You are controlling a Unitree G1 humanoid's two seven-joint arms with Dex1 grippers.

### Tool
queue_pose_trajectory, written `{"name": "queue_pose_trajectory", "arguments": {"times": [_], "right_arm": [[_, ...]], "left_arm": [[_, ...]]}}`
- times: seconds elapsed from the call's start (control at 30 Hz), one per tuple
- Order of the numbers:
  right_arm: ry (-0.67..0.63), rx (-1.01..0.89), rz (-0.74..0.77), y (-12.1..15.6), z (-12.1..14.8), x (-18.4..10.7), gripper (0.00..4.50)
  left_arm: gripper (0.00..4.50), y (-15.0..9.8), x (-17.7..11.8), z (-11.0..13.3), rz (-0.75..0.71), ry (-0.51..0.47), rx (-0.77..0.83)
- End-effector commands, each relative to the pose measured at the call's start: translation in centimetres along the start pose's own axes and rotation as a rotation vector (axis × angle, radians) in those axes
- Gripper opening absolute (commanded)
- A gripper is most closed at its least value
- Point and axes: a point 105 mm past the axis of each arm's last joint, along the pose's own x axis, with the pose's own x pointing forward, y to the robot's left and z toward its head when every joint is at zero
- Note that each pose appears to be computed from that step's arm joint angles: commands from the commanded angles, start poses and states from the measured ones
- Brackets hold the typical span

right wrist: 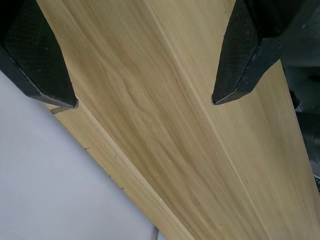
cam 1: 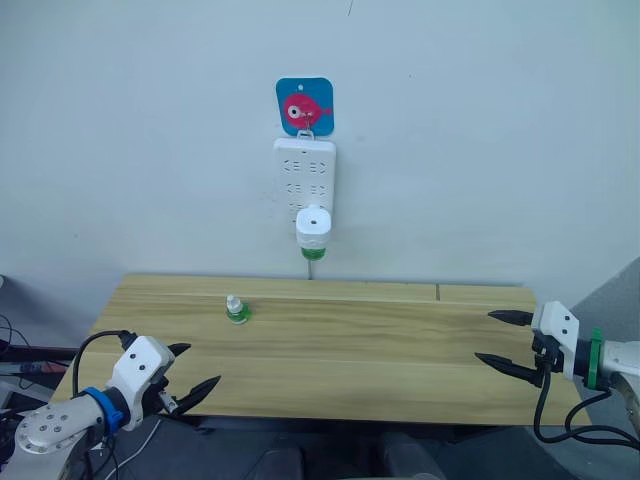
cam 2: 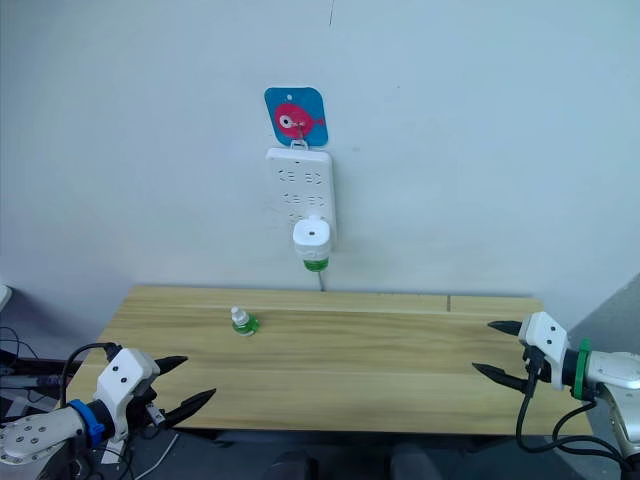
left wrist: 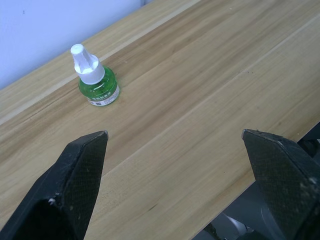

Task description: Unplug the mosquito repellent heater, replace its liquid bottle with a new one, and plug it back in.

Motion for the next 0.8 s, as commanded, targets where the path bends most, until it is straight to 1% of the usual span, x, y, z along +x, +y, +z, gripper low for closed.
{"name": "queue_pose_trajectory", "arguments": {"times": [0.03,0.2,0.33,0.53,0.63,0.73,0.8], "right_arm": [[-0.02,-0.041,0.006,-0.2,1.2,0.1,4.47],[-0.022,-0.045,0.01,-0.2,1.3,0.1,4.47],[-0.022,-0.048,0.01,-0.3,1.4,0.1,4.47],[-0.025,-0.052,0.01,-0.3,1.5,0.2,4.47],[-0.025,-0.052,0.01,-0.3,1.5,0.1,4.47],[-0.025,-0.051,0.01,-0.3,1.5,0.1,4.47],[-0.024,-0.049,0.01,-0.2,1.5,0.1,4.47]], "left_arm": [[4.5,0.4,-0.2,0.9,0.018,-0.03,0.013],[4.5,0.4,0.0,1.2,0.015,-0.038,0.009],[4.5,0.1,0.0,1.7,-0.041,-0.067,0.004],[4.5,0.9,-0.3,2.3,-0.024,-0.112,0.008],[4.5,1.2,-0.5,2.6,-0.012,-0.136,-0.031],[4.5,1.1,-0.8,2.5,-0.035,-0.128,-0.021],[4.5,1.3,-1.0,2.4,-0.028,-0.123,0.014]]}}
